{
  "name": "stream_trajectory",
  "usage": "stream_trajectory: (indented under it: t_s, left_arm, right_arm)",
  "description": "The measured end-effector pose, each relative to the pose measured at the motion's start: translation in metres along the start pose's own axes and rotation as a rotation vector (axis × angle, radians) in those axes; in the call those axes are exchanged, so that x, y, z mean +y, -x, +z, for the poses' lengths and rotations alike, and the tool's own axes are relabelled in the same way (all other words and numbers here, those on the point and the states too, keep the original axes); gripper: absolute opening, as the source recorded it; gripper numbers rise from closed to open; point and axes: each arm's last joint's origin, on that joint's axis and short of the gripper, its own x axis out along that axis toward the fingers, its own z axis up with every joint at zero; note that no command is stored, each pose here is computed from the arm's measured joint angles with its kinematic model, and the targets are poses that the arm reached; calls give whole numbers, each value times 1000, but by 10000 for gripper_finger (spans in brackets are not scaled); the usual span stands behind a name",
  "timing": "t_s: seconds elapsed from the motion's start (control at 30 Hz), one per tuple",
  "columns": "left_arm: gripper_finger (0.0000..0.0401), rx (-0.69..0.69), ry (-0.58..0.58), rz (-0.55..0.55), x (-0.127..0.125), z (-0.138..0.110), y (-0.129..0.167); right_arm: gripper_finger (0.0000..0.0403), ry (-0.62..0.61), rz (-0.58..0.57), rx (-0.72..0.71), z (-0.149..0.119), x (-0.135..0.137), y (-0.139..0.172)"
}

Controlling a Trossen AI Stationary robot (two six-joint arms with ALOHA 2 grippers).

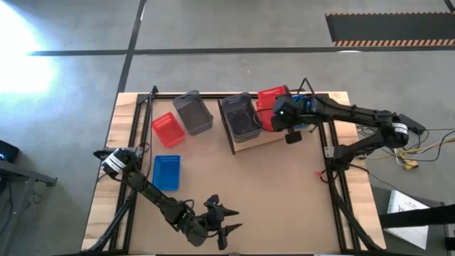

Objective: Stack baskets on shelf by color
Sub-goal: Stack the bottom red bin on the other red bin on the shelf

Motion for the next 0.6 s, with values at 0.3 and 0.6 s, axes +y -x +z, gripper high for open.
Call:
stream_trajectory:
  t_s: [0.3,0.6]
  left_arm:
    - [185,0,1,0,0,0,0]
    - [185,-1,1,1,0,0,0]
  right_arm:
    - [9,38,18,-1,-11,5,-30]
    - [15,29,16,-40,-10,8,-40]
